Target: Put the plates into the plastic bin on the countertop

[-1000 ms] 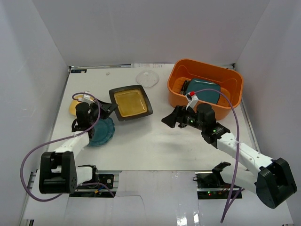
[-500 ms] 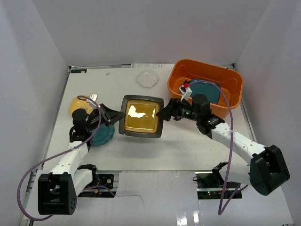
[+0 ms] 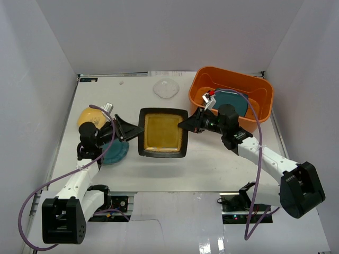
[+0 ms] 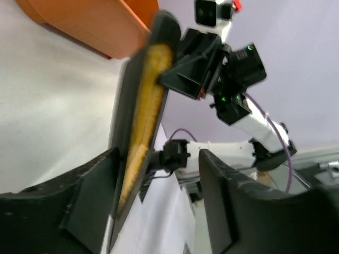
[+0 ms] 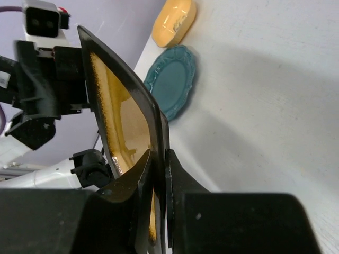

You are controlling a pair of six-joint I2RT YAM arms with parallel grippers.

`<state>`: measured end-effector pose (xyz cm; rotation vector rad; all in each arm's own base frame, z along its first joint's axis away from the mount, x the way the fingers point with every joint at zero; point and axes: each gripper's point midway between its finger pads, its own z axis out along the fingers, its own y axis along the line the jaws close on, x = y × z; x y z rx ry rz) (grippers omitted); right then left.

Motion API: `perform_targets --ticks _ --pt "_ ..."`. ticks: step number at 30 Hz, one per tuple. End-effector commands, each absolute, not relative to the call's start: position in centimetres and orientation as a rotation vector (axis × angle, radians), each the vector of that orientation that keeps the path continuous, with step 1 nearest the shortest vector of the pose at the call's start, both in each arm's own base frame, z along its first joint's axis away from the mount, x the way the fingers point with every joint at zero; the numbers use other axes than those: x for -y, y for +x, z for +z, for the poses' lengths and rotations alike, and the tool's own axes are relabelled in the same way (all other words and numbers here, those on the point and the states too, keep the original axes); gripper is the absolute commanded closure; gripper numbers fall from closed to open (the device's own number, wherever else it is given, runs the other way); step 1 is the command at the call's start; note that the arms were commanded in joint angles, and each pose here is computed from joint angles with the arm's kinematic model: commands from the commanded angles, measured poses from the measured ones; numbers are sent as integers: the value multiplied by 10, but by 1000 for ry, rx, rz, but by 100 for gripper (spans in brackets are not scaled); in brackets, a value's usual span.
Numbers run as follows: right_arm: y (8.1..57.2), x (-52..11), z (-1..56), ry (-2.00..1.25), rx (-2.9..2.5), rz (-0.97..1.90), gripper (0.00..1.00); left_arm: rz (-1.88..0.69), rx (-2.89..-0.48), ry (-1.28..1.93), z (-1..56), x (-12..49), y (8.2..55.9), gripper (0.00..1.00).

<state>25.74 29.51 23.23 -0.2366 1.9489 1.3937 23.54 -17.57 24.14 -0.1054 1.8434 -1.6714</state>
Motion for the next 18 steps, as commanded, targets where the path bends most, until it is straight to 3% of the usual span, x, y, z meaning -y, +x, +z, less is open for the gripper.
perform_targets --ticks 1,2,5,11,18 --pt "272 -284 295 -205 -1773 1417 92 -1702 -1805 116 273 182 216 26" --pt "285 -271 303 -160 -1750 1394 92 -1694 -1809 152 275 183 213 13" --pt "319 -232 337 -57 -1690 1326 92 -1640 -1831 275 279 188 203 2" --pt "382 -132 393 161 -1556 1131 92 -1411 -1933 395 260 204 198 2" --pt "434 -37 362 359 -1635 868 92 -1274 -1920 582 245 226 173 2"
